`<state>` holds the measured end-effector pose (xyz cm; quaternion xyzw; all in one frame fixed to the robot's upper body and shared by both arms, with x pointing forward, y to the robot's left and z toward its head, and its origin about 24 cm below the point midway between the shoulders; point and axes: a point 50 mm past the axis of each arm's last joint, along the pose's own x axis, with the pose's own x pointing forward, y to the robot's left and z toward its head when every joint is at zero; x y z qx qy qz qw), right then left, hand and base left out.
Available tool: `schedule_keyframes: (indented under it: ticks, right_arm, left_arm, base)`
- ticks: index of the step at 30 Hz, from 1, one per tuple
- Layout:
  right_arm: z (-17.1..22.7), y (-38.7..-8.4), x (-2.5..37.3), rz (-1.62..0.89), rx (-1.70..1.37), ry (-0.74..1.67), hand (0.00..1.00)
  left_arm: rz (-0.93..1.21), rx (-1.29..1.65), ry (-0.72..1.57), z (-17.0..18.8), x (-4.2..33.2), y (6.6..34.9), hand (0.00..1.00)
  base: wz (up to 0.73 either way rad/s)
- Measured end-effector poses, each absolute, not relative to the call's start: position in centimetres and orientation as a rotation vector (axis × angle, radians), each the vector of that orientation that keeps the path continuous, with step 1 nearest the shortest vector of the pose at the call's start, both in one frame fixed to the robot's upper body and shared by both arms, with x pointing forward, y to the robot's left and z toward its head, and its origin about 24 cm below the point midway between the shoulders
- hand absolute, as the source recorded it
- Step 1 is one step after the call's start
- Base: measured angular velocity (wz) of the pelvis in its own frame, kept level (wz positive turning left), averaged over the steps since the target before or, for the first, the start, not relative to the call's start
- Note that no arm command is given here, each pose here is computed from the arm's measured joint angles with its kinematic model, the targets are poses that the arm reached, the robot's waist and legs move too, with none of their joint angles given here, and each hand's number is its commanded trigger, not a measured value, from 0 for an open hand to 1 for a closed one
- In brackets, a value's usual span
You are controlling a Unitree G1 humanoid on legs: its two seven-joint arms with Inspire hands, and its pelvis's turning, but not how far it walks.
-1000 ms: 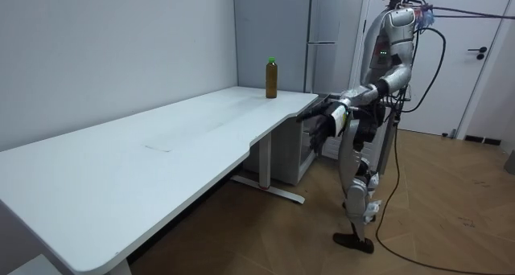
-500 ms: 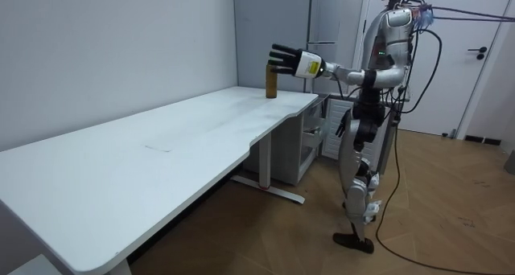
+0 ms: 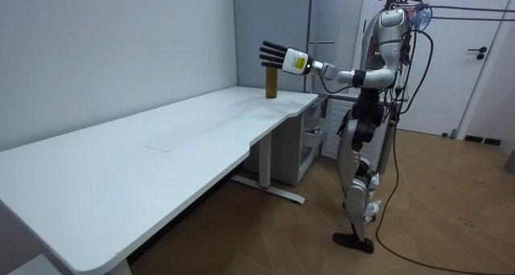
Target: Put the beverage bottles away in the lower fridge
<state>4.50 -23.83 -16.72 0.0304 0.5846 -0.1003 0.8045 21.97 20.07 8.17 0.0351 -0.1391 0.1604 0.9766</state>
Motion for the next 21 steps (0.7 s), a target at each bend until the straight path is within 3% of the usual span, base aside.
schedule_keyframes:
  ticks: [7, 21]
  right_arm:
    - [-16.7, -23.9, 4.6, -0.213, 0.064, 1.245, 0.00]
    - [-16.7, -24.0, 4.4, -0.246, 0.109, 1.248, 0.00]
  left_arm:
    - [0.208, 0.075, -0.241, 7.9, 23.2, 18.9, 0.00]
    - [0.146, -0.021, -0.180, 7.4, 24.7, 19.2, 0.00]
  base:
    - [-0.14]
    - [-0.17]
